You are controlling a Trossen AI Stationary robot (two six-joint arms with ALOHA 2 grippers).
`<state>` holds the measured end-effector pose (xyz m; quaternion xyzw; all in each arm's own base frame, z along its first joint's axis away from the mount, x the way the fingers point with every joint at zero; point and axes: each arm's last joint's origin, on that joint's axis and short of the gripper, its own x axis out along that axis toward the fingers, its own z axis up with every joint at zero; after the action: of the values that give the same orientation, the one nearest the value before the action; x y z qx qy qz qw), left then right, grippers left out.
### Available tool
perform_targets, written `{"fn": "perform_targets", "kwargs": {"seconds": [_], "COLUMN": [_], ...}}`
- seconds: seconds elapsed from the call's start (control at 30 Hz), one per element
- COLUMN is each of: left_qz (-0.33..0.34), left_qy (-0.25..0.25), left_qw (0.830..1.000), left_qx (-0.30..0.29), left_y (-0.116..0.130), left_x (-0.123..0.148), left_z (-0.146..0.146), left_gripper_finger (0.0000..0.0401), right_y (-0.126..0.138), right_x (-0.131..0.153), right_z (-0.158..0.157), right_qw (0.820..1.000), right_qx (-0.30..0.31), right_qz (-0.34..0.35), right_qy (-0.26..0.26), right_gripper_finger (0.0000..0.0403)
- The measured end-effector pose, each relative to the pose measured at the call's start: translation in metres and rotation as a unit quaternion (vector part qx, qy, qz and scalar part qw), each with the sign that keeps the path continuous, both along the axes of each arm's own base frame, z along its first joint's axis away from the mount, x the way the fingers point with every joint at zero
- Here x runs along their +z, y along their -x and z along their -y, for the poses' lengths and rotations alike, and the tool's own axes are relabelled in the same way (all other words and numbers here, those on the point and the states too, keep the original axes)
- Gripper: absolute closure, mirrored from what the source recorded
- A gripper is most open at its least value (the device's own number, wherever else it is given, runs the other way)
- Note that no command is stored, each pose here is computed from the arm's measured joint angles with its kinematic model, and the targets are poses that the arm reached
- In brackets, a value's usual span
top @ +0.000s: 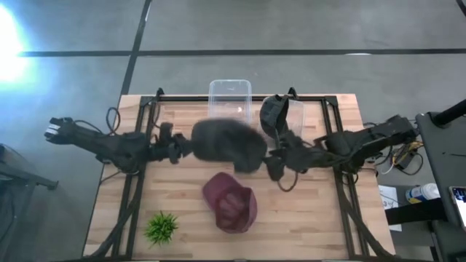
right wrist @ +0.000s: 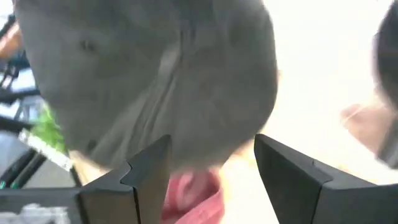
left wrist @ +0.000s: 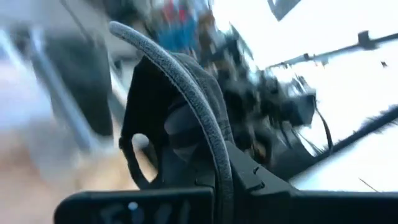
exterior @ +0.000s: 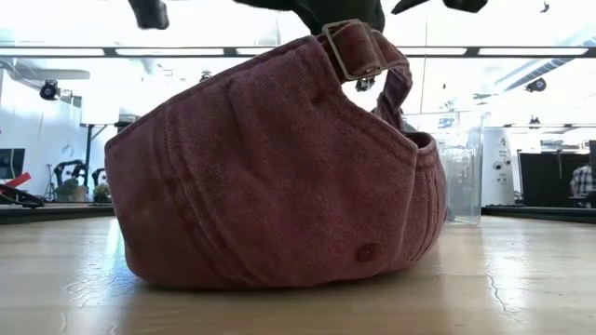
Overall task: Pick & Place hat
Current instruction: Put the black cap into the right transparent bin
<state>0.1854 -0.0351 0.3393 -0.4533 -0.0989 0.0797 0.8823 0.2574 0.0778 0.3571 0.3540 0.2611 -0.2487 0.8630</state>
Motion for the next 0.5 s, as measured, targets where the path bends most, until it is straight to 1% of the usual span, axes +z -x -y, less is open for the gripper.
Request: {"fn": "perform_targets", "kwargs": {"seconds": [0.07,0.13,0.23,0.3,0.37,0.43,0.5], "left_qz": [0.005,0.011,0.025,0.054,0.098,0.132,0.157], "left_qy": [-0.032,-0.064,-0.096,-0.119,-0.139,-0.15,-0.154], "left_qw": [0.998,0.993,0.985,0.981,0.977,0.974,0.971], "left_qx": [0.056,0.099,0.142,0.145,0.129,0.109,0.097], "left_y": [-0.005,-0.011,-0.02,-0.027,-0.035,-0.044,-0.051], "left_x": [0.016,0.031,0.051,0.064,0.077,0.086,0.094], "left_z": [-0.004,-0.008,-0.015,-0.018,-0.019,-0.019,-0.019], "left_gripper_finger": [0.0396,0.0396,0.0396,0.0396,0.0396,0.0396,0.0396], "right_y": [0.01,0.017,0.018,0.007,-0.009,-0.026,-0.039], "right_x": [0.009,0.016,0.023,0.025,0.022,0.02,0.019], "right_z": [-0.006,-0.01,-0.016,-0.02,-0.024,-0.026,-0.024], "right_qw": [0.999,0.997,0.992,0.987,0.981,0.972,0.965], "right_qx": [-0.018,-0.037,-0.051,-0.053,-0.052,-0.052,-0.064], "right_qz": [0.033,0.064,0.112,0.151,0.188,0.226,0.245], "right_qy": [0.016,0.022,0.002,-0.005,0.007,0.031,0.066], "right_gripper_finger": [0.0179,0.0179,0.0179,0.0179,0.0179,0.0179,0.0179]}}
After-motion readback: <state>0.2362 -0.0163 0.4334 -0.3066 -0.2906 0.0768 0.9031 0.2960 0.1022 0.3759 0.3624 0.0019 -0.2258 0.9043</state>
